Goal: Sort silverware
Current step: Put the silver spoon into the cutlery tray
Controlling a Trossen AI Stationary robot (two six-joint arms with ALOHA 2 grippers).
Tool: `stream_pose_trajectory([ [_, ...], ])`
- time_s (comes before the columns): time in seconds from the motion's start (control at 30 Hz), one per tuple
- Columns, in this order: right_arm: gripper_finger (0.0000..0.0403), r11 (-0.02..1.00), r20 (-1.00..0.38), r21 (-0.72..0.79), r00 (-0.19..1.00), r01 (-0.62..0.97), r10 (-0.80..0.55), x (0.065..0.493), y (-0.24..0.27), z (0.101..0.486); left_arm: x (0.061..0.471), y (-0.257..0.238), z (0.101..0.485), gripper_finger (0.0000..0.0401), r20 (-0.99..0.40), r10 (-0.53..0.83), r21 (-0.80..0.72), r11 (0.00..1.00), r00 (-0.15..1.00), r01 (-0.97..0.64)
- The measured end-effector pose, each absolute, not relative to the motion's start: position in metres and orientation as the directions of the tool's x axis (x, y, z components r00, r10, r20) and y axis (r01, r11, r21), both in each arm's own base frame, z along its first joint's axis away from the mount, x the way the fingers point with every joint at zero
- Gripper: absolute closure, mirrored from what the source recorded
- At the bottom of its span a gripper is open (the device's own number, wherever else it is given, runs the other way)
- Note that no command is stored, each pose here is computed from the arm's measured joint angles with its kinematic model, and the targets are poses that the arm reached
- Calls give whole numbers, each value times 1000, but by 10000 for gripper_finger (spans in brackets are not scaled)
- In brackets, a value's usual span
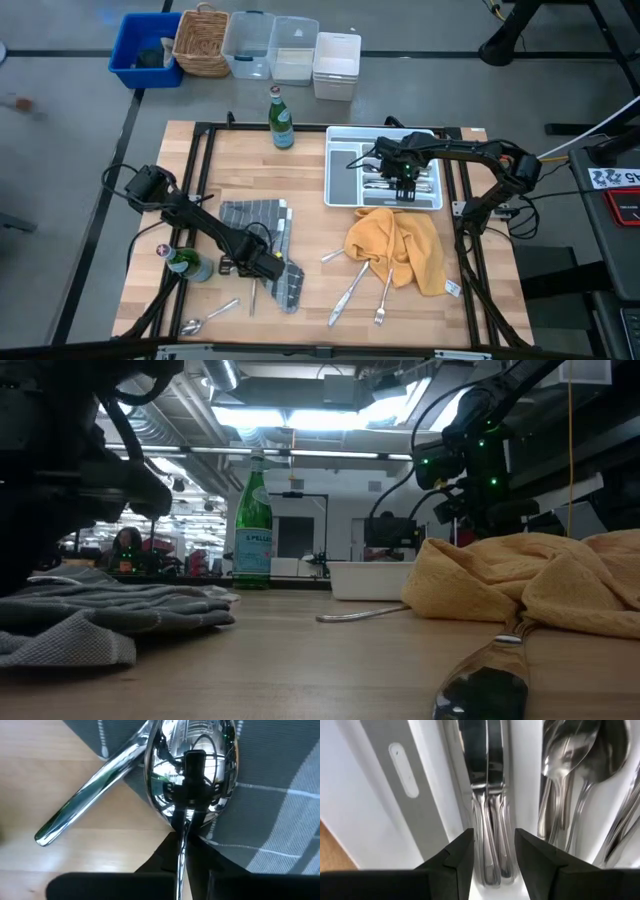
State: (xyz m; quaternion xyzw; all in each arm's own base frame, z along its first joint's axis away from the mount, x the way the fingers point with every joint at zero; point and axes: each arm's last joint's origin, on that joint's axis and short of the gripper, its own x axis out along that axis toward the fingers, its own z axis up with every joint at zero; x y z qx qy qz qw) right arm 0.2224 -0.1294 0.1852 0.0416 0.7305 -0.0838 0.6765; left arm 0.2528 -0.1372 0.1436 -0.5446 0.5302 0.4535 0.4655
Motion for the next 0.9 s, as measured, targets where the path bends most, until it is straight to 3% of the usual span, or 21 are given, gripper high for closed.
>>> stream_pose_trajectory([
  [0.37, 260, 980, -994, -61, -105, 189, -41, 220, -128, 186, 260, -140, 161, 396, -983, -153, -109, 14, 106, -994],
  [0.63, 260, 980, -991, -63, -124, 188, -39, 220, -129, 192, 256, -134, 197, 396, -951, -126, -285, -7, 283, -959],
  [0.77, 260, 979, -994, -72, -97, 190, -55, 227, -132, 209, 259, -126, 213, 397, -896, -15, -442, -44, 443, -896],
  [0.9, 260, 977, -997, -82, -27, 198, -79, 237, -138, 227, 274, -110, 223, 396, -774, 203, -624, -78, 600, -778],
])
